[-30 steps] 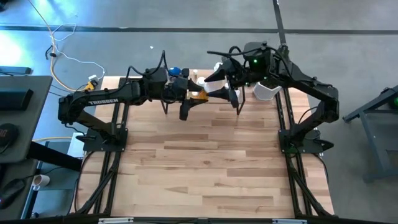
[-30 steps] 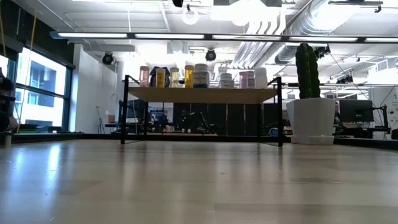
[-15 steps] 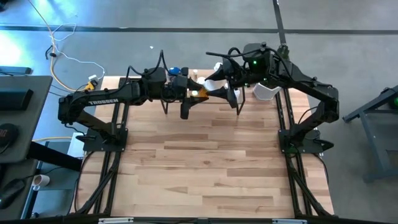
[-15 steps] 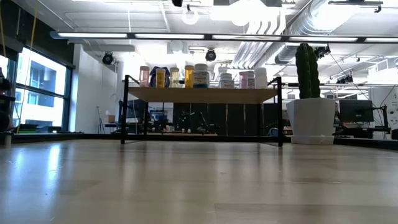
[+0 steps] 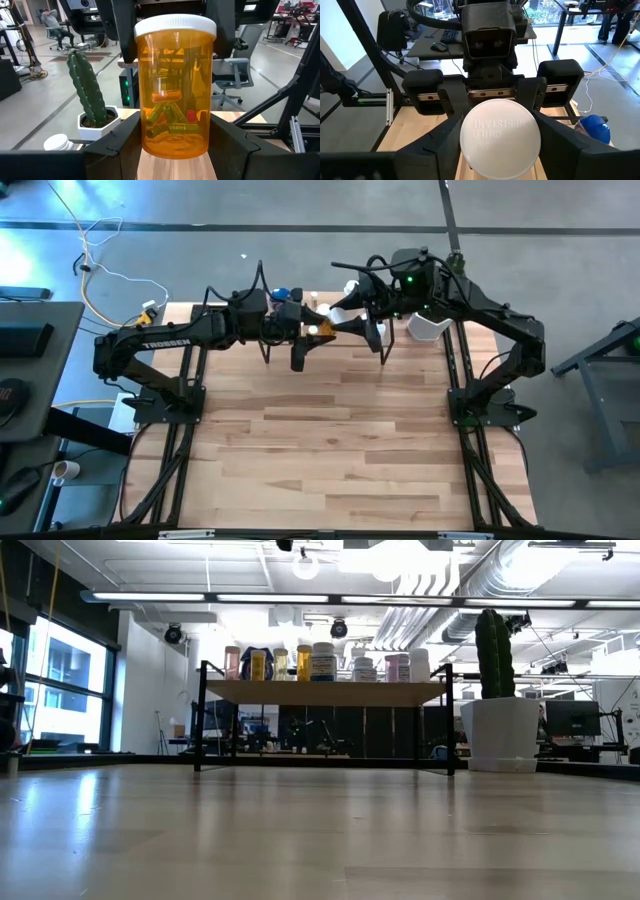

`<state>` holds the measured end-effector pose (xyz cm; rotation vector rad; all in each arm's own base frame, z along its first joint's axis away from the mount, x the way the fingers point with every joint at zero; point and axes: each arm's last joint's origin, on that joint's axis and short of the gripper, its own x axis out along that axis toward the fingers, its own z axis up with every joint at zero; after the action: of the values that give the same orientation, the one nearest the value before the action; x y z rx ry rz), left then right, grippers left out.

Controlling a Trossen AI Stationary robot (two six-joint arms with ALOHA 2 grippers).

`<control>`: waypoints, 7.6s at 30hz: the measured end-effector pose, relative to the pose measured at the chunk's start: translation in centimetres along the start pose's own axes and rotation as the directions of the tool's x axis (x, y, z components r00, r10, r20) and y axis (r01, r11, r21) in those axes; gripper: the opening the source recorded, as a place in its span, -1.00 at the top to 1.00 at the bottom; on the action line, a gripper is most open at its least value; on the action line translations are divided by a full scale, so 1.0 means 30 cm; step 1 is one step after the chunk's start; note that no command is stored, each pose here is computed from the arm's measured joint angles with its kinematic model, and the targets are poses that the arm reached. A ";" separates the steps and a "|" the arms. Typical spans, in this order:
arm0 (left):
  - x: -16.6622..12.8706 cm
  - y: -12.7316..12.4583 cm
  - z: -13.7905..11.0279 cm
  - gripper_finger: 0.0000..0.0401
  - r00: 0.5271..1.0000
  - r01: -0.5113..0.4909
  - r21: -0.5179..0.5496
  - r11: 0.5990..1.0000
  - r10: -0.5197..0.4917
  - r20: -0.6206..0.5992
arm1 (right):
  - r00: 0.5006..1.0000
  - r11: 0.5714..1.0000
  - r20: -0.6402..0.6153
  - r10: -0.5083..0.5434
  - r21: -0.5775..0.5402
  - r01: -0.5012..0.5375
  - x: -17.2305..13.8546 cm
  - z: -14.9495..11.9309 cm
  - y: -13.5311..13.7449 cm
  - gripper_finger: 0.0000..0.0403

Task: Pick and place medicine bottles onto shelf by color
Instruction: Adjust the orange pill bottle on the shelf, then return to Home Position

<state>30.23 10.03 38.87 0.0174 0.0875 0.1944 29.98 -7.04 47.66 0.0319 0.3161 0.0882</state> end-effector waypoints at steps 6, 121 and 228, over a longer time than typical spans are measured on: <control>0.000 0.000 0.000 0.10 1.000 0.000 -0.001 1.000 0.000 -0.001 | 1.000 1.000 -0.007 0.001 0.010 -0.001 -0.001 -0.002 0.000 -0.03; -0.293 -0.005 0.109 -0.37 0.964 -0.260 0.075 0.963 0.264 -0.038 | 0.770 0.827 -0.440 -0.463 0.100 0.554 0.236 -0.536 -0.201 -0.03; -0.619 -0.137 -0.800 -0.37 0.999 -0.001 -0.383 0.924 0.015 0.035 | 0.912 0.888 0.170 -0.373 0.349 0.298 -0.373 -0.587 0.264 -0.33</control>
<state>10.76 2.61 16.43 -0.3701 0.0101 0.2168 13.26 0.13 34.73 0.3037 0.0931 -0.3152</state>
